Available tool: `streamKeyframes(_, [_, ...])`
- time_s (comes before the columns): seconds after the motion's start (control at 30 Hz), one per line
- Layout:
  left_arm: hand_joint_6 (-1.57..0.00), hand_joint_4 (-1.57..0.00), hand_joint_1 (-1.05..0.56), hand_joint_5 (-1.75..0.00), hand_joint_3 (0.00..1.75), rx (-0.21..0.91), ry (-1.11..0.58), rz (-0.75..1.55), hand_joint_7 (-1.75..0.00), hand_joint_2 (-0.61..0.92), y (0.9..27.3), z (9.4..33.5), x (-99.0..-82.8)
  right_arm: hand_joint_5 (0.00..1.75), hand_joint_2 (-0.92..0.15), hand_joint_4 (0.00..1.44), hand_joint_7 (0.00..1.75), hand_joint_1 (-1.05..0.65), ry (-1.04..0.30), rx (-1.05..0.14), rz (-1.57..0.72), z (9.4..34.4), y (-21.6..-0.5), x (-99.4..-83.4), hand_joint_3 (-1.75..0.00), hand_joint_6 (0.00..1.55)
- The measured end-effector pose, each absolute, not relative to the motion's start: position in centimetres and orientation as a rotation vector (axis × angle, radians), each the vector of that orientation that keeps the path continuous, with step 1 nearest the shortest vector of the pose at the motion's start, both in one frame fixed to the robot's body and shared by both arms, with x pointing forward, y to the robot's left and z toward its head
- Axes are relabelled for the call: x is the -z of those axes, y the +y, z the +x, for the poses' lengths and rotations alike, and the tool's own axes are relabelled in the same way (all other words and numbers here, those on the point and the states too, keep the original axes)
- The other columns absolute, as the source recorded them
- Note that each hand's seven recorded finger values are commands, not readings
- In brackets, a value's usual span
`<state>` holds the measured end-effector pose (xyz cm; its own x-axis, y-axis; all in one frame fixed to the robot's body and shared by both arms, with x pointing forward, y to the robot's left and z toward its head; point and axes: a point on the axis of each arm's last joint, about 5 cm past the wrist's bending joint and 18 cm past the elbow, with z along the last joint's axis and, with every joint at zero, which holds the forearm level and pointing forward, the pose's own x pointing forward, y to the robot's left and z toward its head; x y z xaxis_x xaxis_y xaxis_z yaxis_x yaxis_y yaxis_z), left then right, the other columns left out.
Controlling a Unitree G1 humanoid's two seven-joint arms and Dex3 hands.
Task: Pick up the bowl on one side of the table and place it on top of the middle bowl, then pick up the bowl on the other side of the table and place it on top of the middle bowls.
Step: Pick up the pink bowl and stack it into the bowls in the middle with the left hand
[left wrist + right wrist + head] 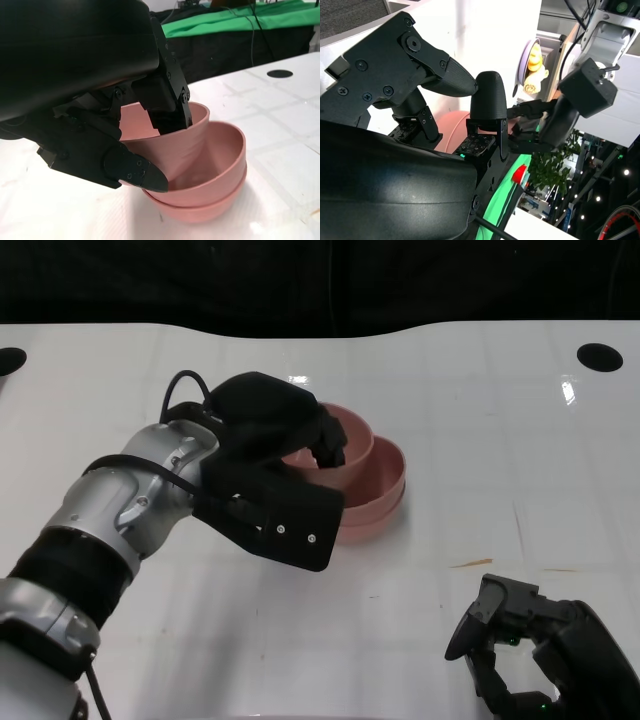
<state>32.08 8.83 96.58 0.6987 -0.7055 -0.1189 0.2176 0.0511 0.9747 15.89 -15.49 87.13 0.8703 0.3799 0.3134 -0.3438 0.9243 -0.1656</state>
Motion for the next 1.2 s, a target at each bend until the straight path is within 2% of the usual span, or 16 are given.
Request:
streamKeyframes(0.07, [-1.05, -0.79, -0.36, -1.37, 0.08, 0.749, -0.441, 1.343, -0.39, 0.92, 8.6, 32.1, -96.4, 1.75, -0.46, 0.90, 1.50, -0.22, -0.349, -0.379, -0.106, 15.9, -15.5, -87.1, -1.24, 0.77])
streamKeyframes(0.1, [-1.02, -0.77, -0.36, -1.39, 0.08, 0.753, -0.435, 1.339, -0.44, 0.92, 8.4, 32.2, -96.3, 1.75, -0.46, 0.90, 1.50, -0.22, -0.349, -0.379, -0.106, 15.9, -15.5, -87.1, -1.24, 0.77])
streamKeyframes(0.2, [-0.95, -0.77, -0.33, -1.32, 0.05, 0.757, -0.429, 1.330, -0.61, 0.92, 7.9, 32.3, -96.1, 1.75, -0.47, 0.90, 1.50, -0.22, -0.348, -0.378, -0.106, 15.9, -15.5, -87.1, -1.23, 0.77])
streamKeyframes(0.27, [-0.91, -0.78, -0.33, -1.33, 0.12, 0.750, -0.429, 1.319, -0.70, 0.92, 7.7, 32.3, -95.9, 1.75, -0.47, 0.90, 1.50, -0.22, -0.348, -0.378, -0.106, 15.9, -15.5, -87.1, -1.23, 0.78])
streamKeyframes(0.33, [-0.79, -0.74, -0.32, -1.43, 0.15, 0.746, -0.432, 1.298, -0.99, 0.92, 7.5, 32.2, -95.7, 1.75, -0.47, 0.90, 1.50, -0.22, -0.348, -0.378, -0.106, 15.9, -15.5, -87.1, -1.23, 0.78])
streamKeyframes(0.37, [-0.71, -0.69, -0.32, -1.41, 0.16, 0.748, -0.433, 1.289, -1.06, 0.92, 7.4, 32.2, -95.6, 1.75, -0.47, 0.90, 1.50, -0.22, -0.348, -0.378, -0.106, 15.9, -15.5, -87.1, -1.23, 0.78])
streamKeyframes(0.4, [-0.66, -0.65, -0.33, -1.37, 0.18, 0.749, -0.435, 1.278, -1.06, 0.92, 7.3, 32.2, -95.6, 1.75, -0.47, 0.90, 1.50, -0.22, -0.348, -0.378, -0.106, 15.9, -15.5, -87.1, -1.24, 0.78])
streamKeyframes(0.43, [-0.62, -0.63, -0.33, -1.35, 0.19, 0.746, -0.437, 1.266, -1.05, 0.92, 7.3, 32.2, -95.5, 1.75, -0.47, 0.90, 1.50, -0.22, -0.348, -0.378, -0.107, 15.9, -15.5, -87.1, -1.24, 0.78])
streamKeyframes(0.47, [-0.59, -0.58, -0.33, -1.16, 0.25, 0.744, -0.439, 1.255, -0.73, 0.92, 7.3, 32.2, -95.6, 1.75, -0.47, 0.90, 1.50, -0.22, -0.348, -0.377, -0.107, 15.9, -15.5, -87.1, -1.24, 0.78])
streamKeyframes(0.53, [-0.56, -0.50, -0.36, -0.95, 0.24, 0.746, -0.439, 1.244, -0.39, 0.92, 7.3, 32.2, -95.5, 1.75, -0.47, 0.91, 1.50, -0.22, -0.348, -0.376, -0.109, 15.9, -15.5, -87.1, -1.24, 0.77])
streamKeyframes(0.67, [-0.41, -0.29, -0.49, -0.55, 0.26, 0.758, -0.433, 1.239, -0.09, 0.92, 7.5, 32.2, -95.4, 1.75, -0.47, 0.91, 1.49, -0.21, -0.349, -0.376, -0.110, 15.9, -15.5, -87.1, -1.24, 0.77])
streamKeyframes(0.8, [-0.32, -0.16, -0.59, -0.42, 0.30, 0.786, -0.400, 1.262, -0.02, 0.92, 7.7, 32.2, -95.4, 1.75, -0.47, 0.91, 1.49, -0.21, -0.353, -0.377, -0.112, 15.9, -15.5, -87.2, -1.24, 0.77])
streamKeyframes(1.07, [-0.28, -0.07, -0.77, -0.35, 0.43, 0.825, -0.363, 1.373, 0.00, 0.92, 7.9, 32.1, -95.3, 1.75, -0.47, 0.91, 1.48, -0.20, -0.354, -0.378, -0.117, 15.9, -15.4, -87.2, -1.24, 0.78])
streamKeyframes(1.2, [-0.19, -0.01, -0.82, -0.32, 0.47, 0.816, -0.378, 1.397, 0.00, 0.92, 8.3, 31.8, -95.4, 1.75, -0.47, 0.90, 1.48, -0.20, -0.354, -0.378, -0.117, 15.9, -15.5, -87.2, -1.23, 0.78])
